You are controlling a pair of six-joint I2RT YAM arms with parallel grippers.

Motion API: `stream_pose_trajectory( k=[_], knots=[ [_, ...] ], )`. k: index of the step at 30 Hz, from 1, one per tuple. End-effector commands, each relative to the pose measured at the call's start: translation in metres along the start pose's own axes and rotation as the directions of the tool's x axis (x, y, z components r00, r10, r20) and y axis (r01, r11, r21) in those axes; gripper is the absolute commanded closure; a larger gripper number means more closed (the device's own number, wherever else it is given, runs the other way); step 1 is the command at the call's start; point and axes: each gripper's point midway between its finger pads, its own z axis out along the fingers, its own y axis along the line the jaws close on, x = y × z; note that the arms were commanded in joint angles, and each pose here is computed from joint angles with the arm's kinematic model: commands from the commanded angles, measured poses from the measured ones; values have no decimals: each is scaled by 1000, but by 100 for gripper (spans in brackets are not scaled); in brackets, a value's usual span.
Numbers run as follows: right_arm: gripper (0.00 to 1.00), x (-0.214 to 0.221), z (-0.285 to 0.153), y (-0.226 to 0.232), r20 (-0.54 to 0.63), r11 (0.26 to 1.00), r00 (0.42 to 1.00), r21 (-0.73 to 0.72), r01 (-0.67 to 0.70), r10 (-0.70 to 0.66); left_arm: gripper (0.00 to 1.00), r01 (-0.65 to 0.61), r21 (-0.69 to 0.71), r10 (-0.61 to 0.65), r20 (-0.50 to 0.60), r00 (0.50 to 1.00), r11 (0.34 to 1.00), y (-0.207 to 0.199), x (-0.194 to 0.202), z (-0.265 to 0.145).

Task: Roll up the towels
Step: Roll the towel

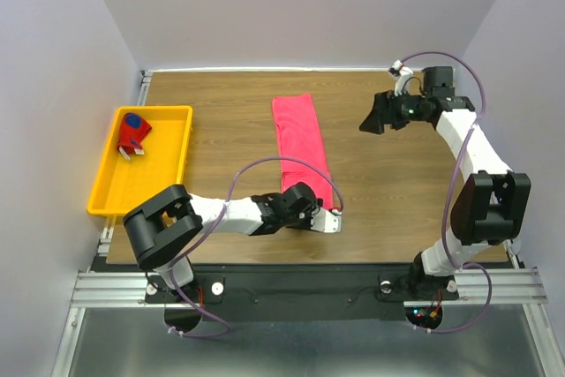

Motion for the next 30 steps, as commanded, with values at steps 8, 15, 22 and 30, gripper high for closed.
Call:
stream_pose_trajectory(
  k=[8,15,22,30],
  knots=[
    [0,10,-39,-8,33,985,985,6,170,-170,72,243,386,-263,0,965,890,-29,-4,-18],
    [0,37,-50,22,36,962,965,-79,262,-260,82,316,633,-424,20,906,706,-31,-28,-39],
    [0,119,-43,48,-191,916,902,-192,353,-388,86,443,762,-537,-149,830,472,-49,-12,-32],
    [0,145,-14,89,-189,833,817,-230,503,-545,86,501,840,-618,-283,733,209,-50,11,-24]
  ],
)
